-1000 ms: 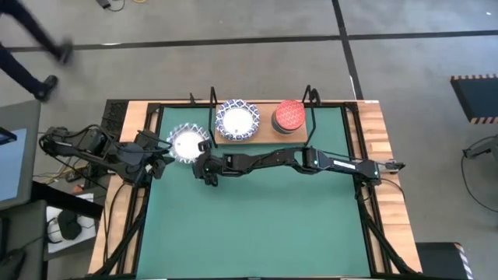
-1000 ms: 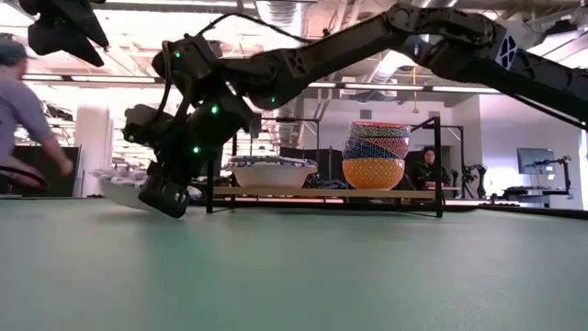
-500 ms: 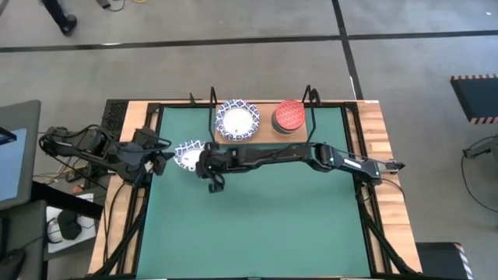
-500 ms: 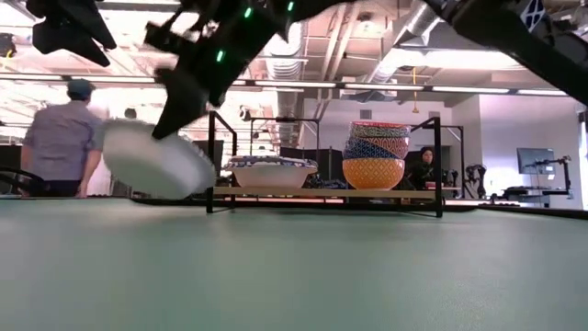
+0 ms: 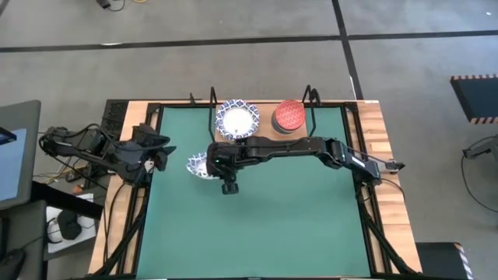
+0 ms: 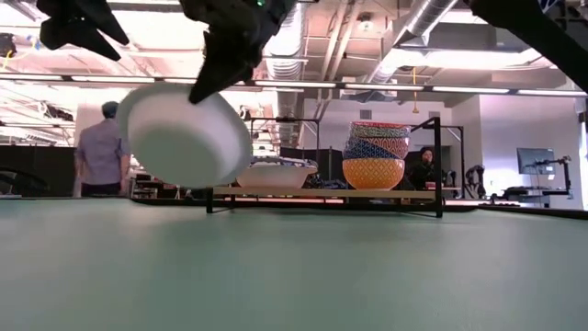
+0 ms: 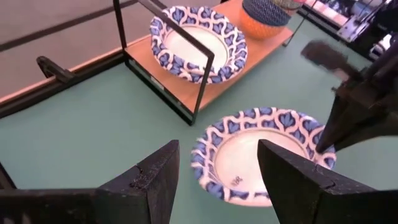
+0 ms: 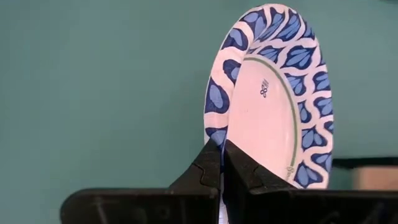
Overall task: Place and stack bowls onto a shelf
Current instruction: Stack the white and blue paper bowl on top of the white and blue paper bowl on the shelf
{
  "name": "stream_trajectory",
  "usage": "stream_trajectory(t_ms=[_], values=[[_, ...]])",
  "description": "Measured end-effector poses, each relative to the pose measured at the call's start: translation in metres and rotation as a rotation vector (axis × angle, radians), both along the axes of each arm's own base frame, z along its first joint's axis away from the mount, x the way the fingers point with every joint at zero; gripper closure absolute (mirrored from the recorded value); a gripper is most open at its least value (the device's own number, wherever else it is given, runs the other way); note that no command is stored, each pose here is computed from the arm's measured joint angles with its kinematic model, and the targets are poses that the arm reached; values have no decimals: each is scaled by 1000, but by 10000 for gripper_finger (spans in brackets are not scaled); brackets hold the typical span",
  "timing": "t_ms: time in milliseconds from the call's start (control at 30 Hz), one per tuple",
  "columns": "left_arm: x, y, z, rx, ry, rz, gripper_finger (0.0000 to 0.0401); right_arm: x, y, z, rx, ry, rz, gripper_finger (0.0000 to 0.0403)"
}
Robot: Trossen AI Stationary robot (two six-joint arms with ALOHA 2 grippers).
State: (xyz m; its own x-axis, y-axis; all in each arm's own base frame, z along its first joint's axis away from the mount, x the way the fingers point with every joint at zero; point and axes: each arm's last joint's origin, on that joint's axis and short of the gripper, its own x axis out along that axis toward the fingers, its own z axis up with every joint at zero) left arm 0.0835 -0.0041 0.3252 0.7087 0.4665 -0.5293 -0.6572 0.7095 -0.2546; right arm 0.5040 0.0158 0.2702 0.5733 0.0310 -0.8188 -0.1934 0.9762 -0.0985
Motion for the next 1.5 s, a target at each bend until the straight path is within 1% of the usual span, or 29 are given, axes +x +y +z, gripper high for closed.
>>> stream_trajectory(t_ms=[67, 200, 333, 533, 633, 700, 833, 900, 967, 1033, 1133, 1200, 1267, 1333, 1400, 1500], values=[[0, 0, 0, -1, -8, 6, 200, -5, 1, 1, 27, 35, 25, 381], [2, 0, 1, 3, -22, 17, 200, -10, 4, 9, 86, 43, 73, 381], [3, 0, 1, 9, -23, 23, 200, -14, 7, 9, 90, 76, 83, 381], [3, 0, 1, 29, -21, 35, 200, -18, -6, 3, 93, 136, 64, 381], [3, 0, 1, 31, -22, 37, 200, -23, -12, -3, 160, 183, 77, 381], [4, 0, 1, 31, -20, 37, 200, -31, -13, 5, 184, 184, 84, 381], [4, 0, 1, 34, -20, 39, 200, -53, -18, 33, 160, 143, 64, 381], [4, 1, 2, 45, -21, 48, 200, -62, -25, 36, 134, 133, 21, 381], [3, 1, 2, 52, -23, 56, 200, -70, -32, 31, 109, 139, -39, 381], [3, 1, 2, 55, -25, 61, 200, -81, -38, 27, 99, 114, -95, 381], [4, 1, 1, 55, -28, 64, 200, -96, -43, 23, 25, 53, -181, 381], [6, 0, -1, 51, -38, 62, 200, -103, -44, 23, -8, 5, -211, 381], [9, -1, -4, 45, -43, 58, 200, -106, -41, 28, -22, -57, -216, 381], [10, -1, -6, 38, -42, 50, 200, -111, -39, 41, -31, -112, -207, 381], [11, -2, -6, 33, -40, 46, 200, -114, -36, 58, -28, -193, -175, 381], [14, -3, -6, 27, -48, 42, 200, -120, -34, 74, -14, -268, -136, 381]])
